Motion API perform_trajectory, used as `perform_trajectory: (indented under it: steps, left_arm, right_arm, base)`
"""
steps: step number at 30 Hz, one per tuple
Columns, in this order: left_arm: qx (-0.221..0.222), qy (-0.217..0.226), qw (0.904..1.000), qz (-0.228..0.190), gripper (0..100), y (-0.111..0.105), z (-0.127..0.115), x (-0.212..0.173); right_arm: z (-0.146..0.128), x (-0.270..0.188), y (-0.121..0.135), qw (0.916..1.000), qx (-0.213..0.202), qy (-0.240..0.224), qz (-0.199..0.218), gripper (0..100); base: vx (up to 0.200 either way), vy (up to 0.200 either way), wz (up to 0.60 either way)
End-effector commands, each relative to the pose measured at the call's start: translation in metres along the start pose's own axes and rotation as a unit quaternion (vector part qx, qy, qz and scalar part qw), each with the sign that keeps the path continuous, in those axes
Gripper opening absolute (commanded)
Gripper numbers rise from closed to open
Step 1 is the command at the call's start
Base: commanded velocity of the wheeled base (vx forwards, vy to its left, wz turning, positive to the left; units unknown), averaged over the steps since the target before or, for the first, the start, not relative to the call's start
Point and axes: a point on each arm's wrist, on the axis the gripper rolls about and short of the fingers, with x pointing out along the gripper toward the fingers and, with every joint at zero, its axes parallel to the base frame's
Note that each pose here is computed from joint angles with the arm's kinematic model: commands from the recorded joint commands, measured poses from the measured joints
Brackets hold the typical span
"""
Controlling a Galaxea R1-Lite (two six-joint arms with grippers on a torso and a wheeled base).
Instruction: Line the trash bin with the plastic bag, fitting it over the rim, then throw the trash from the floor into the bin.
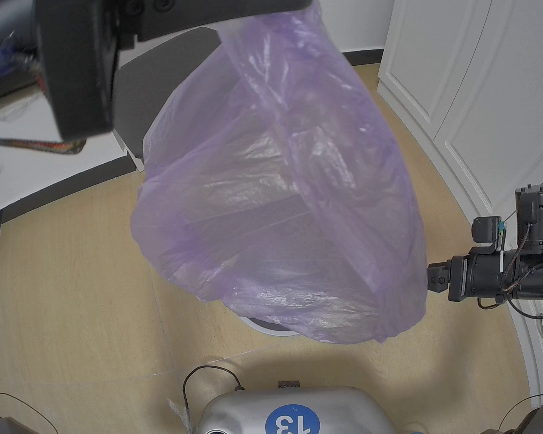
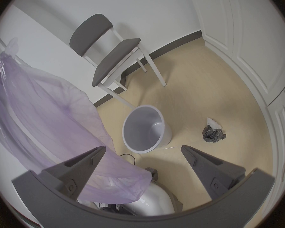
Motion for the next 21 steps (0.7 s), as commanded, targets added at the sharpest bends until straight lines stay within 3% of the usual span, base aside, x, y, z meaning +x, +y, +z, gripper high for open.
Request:
perform_trajectory:
  steps: [1, 14, 21]
  left_arm:
    - [-0.002, 0.008, 0.9999, 0.010, 0, 0.004, -0.003, 0.000]
    - [0.001, 0.001, 0.9996, 0.030, 0, 0.011, 0.001, -0.004]
    - [0.003, -0.007, 0.9996, 0.027, 0, 0.010, 0.005, -0.006]
  right_arm:
    - [-0.007, -0.023, 0.015, 0.9994, -0.019, -0.012, 0.026, 100]
    - [-0.036, -0.041, 0.050, 0.9930, -0.067, 0.022, 0.095, 100]
    - [-0.040, -0.026, 0.050, 0.9929, -0.065, 0.047, 0.088, 100]
  base:
    - [0.000, 0.000, 0.00]
    - [0.000, 0.000, 0.00]
    - [0.000, 0.000, 0.00]
